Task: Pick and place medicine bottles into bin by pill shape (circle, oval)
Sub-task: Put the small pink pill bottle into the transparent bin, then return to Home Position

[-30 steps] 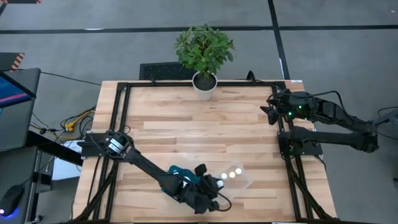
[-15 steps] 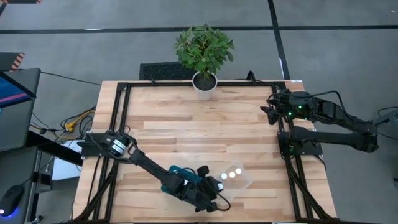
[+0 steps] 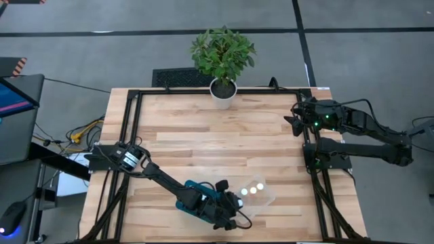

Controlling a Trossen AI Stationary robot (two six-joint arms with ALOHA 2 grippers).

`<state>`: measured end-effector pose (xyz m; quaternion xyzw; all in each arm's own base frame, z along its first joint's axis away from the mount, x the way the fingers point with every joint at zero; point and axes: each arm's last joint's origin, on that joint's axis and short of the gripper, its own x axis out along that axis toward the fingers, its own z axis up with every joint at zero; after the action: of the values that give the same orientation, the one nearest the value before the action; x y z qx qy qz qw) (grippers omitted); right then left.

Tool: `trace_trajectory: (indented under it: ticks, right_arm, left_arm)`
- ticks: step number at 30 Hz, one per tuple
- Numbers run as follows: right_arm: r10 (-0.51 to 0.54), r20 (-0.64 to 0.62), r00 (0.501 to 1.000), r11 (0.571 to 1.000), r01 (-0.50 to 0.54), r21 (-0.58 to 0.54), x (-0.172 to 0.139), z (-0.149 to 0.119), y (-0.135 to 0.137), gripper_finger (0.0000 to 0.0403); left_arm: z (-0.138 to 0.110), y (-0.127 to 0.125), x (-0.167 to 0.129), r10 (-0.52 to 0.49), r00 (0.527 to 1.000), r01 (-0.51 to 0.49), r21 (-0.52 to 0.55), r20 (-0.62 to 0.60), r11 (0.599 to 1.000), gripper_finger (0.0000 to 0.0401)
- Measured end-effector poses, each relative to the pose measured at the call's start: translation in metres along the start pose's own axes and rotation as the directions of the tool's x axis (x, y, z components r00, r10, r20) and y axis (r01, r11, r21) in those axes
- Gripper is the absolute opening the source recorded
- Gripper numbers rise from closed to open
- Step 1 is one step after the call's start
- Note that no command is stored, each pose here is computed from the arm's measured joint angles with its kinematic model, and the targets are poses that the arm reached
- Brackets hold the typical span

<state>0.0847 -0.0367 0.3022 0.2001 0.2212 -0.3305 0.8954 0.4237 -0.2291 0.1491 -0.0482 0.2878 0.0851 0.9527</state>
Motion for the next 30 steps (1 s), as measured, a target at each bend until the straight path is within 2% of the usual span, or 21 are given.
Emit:
trace_trajectory:
  ticks: [17,24,30]
  right_arm:
    - [0.000,0.001,1.000,1.000,0.000,0.000,0.000,0.000,0.000,0.0271]
    - [0.000,0.000,1.000,1.000,0.000,0.000,0.000,0.000,0.000,0.0271]
    - [0.000,0.000,1.000,1.000,0.000,0.001,0.000,0.000,0.000,0.0271]
  left_arm:
    - [0.002,0.005,0.003,0.018,1.000,-0.018,0.027,-0.003,0.999,0.0163]
    - [0.003,0.005,0.002,0.017,1.000,-0.017,-0.002,0.000,1.000,0.0176]
    - [0.022,-0.001,-0.004,0.011,1.000,-0.011,-0.008,0.010,1.000,0.0191]
